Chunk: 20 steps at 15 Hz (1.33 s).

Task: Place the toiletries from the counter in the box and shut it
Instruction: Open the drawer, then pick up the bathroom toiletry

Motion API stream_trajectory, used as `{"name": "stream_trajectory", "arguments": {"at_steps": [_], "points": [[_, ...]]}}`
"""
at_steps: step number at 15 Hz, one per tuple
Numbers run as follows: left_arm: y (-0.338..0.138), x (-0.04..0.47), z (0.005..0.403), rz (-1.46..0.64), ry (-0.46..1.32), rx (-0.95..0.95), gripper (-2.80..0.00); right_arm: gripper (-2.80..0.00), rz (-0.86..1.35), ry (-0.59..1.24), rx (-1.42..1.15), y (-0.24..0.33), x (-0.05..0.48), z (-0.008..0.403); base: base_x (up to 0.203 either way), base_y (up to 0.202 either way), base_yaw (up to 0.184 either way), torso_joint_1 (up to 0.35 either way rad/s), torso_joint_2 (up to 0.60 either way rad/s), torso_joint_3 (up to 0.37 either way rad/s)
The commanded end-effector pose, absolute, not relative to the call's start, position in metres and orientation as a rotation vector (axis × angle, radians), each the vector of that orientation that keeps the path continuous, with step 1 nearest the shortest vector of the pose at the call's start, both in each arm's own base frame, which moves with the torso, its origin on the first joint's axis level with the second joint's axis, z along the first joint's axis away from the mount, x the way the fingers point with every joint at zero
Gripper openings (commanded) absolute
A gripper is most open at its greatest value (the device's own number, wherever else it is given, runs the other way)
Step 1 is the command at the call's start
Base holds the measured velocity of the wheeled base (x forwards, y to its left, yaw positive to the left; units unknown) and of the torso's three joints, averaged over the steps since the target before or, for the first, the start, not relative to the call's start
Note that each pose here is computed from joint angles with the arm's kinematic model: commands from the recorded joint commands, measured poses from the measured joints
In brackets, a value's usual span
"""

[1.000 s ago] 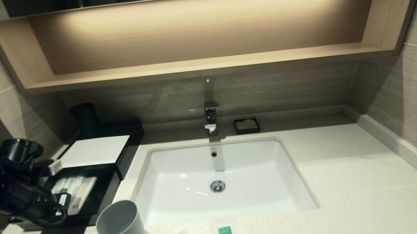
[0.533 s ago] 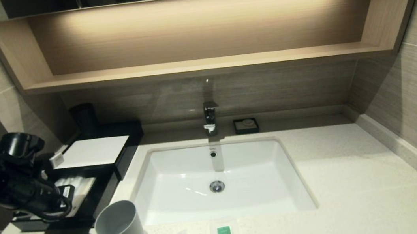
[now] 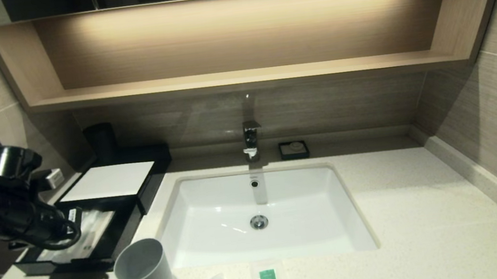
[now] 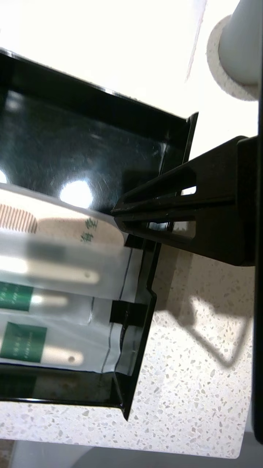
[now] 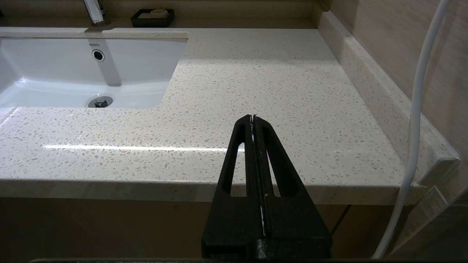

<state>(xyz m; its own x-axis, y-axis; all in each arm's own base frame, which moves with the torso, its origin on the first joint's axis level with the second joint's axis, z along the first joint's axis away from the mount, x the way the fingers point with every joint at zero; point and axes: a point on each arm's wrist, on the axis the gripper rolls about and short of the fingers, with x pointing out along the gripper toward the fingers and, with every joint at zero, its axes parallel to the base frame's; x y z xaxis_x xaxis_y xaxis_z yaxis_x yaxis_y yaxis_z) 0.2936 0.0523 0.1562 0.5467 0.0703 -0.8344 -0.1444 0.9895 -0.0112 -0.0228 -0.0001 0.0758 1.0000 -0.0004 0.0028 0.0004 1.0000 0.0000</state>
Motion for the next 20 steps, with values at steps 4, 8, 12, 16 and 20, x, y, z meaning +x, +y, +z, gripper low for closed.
{"name": "stream_trajectory", "arguments": {"at_steps": [4, 8, 12, 16, 20], "points": [[0.053, 0.289, 0.171, 0.144, 0.932, -0.097, -2.8, -2.8, 0.0, -0.002, 0.0, 0.0, -0.023, 0.075, 0.0, 0.0, 0.0, 0.0, 0.0, 0.0], [0.053, 0.288, 0.18, 0.16, 0.897, -0.124, -2.8, -2.8, 0.0, -0.002, 0.0, 0.0, -0.023, 0.075, 0.0, 0.0, 0.0, 0.0, 0.0, 0.0], [0.053, 0.283, 0.193, 0.183, 0.833, -0.166, -2.8, -2.8, 0.0, -0.003, 0.0, 0.0, -0.023, 0.076, 0.0, 0.0, 0.0, 0.0, 0.0, 0.0], [0.051, 0.274, 0.206, 0.212, 0.762, -0.23, -2.8, -2.8, 0.0, -0.005, 0.0, 0.0, -0.023, 0.076, 0.0, 0.0, 0.0, 0.0, 0.0, 0.0], [0.047, 0.265, 0.224, 0.203, 0.683, -0.246, -2.8, -2.8, 0.0, -0.002, 0.0, 0.0, -0.023, 0.075, 0.0, 0.0, 0.0, 0.0, 0.0, 0.0]]}}
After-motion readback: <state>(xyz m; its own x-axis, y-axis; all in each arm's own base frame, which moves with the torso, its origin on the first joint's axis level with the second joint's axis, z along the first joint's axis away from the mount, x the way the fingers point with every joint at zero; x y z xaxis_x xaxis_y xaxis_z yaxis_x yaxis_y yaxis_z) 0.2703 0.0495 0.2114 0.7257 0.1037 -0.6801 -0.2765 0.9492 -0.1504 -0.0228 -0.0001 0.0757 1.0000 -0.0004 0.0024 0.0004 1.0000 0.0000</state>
